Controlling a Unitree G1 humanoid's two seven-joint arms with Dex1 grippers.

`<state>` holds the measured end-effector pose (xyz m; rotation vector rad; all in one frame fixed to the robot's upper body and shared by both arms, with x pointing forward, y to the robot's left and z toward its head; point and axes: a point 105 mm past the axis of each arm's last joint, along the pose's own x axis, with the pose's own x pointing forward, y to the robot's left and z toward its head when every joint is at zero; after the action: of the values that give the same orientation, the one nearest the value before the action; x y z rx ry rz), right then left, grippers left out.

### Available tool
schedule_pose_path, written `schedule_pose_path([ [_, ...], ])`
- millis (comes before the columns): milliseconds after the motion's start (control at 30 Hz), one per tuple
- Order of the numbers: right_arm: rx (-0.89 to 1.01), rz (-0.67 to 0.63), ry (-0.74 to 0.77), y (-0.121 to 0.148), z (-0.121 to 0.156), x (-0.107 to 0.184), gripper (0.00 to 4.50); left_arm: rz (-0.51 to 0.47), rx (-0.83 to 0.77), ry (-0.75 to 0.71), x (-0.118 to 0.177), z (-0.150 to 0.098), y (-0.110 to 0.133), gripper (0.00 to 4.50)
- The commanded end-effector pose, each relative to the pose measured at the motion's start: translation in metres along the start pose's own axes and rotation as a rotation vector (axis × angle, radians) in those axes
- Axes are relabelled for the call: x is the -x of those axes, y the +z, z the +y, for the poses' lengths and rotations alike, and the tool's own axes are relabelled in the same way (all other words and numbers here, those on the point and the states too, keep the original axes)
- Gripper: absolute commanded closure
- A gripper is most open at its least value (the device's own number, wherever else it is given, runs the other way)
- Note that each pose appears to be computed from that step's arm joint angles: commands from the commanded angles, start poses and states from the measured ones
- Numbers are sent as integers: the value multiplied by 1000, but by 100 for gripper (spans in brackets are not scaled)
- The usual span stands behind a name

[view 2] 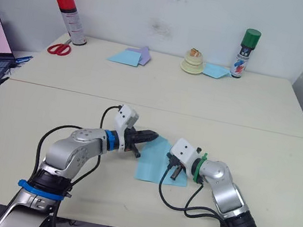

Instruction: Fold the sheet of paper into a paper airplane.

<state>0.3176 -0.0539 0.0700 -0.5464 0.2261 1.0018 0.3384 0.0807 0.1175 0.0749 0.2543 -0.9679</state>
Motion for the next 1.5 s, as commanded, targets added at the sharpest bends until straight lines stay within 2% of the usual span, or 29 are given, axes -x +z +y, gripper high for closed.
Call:
schedule_pose_path([
  [33,-43,77,46,-19,14,-6,450,41,-137,-27,-8,-8,-2,446],
  [200,-51,67,43,-15,14,-6,450,132,-314,-49,-22,-9,-24,446],
  [333,-57,52,32,-10,12,-5,450,139,-368,-46,-30,-6,-29,446],
  [533,-75,-5,-3,6,5,0,450,163,-389,-104,-29,-14,-41,446],
  [767,-48,-80,-115,29,-20,13,450,218,-398,-125,-25,-18,-58,446],
  [1000,-32,-112,-135,43,-28,15,450,233,-405,-104,-28,-13,-59,446],
  [1267,-15,-90,-103,35,-29,-17,450,233,-412,-111,-31,-13,-58,446],
  [1500,-15,-11,-52,10,-23,-27,450,228,-424,-119,-28,-15,-58,446],
])
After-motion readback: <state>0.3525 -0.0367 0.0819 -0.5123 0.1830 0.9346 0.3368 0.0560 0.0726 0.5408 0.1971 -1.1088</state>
